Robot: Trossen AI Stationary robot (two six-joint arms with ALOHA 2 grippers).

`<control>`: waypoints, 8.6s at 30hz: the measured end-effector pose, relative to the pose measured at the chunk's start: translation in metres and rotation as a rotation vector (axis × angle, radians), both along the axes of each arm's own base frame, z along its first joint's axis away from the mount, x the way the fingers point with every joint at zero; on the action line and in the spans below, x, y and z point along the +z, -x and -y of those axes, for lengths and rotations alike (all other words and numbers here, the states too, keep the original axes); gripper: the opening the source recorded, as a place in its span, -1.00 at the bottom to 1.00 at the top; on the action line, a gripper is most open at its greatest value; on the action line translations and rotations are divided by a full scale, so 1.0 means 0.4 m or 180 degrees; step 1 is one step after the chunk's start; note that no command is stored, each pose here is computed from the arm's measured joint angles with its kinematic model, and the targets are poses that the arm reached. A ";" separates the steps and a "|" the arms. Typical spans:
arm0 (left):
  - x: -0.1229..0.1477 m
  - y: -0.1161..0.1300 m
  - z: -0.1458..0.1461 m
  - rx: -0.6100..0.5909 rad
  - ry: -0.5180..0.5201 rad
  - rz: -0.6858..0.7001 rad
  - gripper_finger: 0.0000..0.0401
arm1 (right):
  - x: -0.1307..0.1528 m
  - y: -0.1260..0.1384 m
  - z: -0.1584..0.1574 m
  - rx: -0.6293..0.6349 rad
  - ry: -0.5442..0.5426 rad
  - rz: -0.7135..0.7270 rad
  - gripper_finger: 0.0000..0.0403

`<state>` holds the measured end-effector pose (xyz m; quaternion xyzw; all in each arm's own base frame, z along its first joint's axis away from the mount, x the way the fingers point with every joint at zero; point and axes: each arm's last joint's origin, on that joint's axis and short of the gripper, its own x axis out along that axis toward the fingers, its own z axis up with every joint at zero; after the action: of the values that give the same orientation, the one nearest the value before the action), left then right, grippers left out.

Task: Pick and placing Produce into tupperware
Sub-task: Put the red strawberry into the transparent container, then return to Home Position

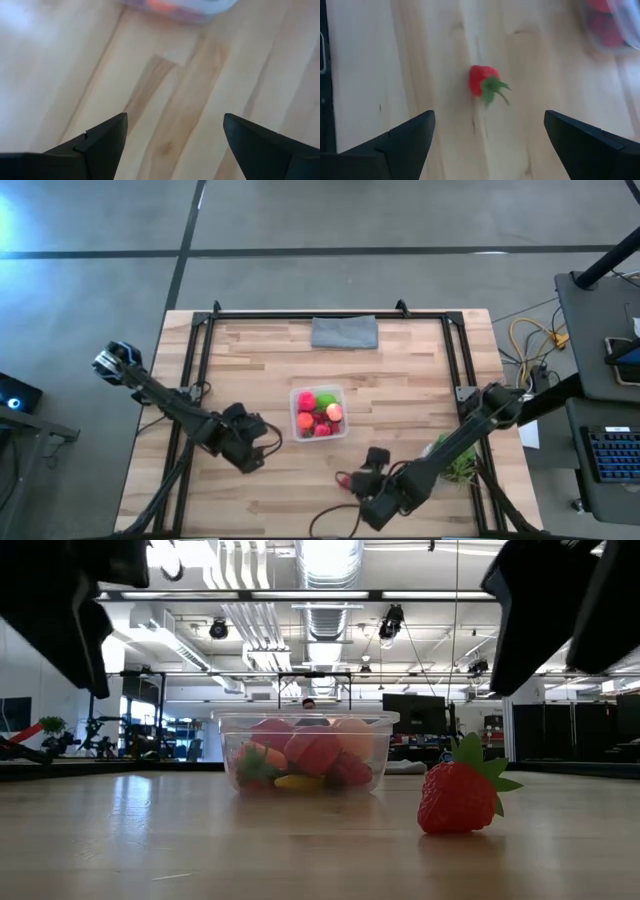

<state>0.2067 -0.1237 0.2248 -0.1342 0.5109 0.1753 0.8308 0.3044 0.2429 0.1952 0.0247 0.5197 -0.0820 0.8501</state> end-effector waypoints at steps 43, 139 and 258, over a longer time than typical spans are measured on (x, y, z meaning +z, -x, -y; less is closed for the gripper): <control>-0.056 0.165 -0.109 0.0138 -0.0085 0.0305 0.56 | -0.115 -0.164 0.082 -0.0013 -0.0368 -0.0730 0.43; 0.070 0.258 -0.230 -0.0465 -0.0115 0.1555 0.56 | 0.313 -0.254 0.490 -0.1200 -0.0805 0.0322 -0.01; 0.430 0.688 -0.226 -0.0563 -0.0768 0.4853 0.56 | 0.126 0.470 0.571 0.0650 -0.1690 0.4408 -0.01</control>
<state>-0.0686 -0.0331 0.3970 -0.0851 -0.2155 0.0220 0.9725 0.1164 0.0144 0.2455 0.2266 -0.1323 0.1598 0.9516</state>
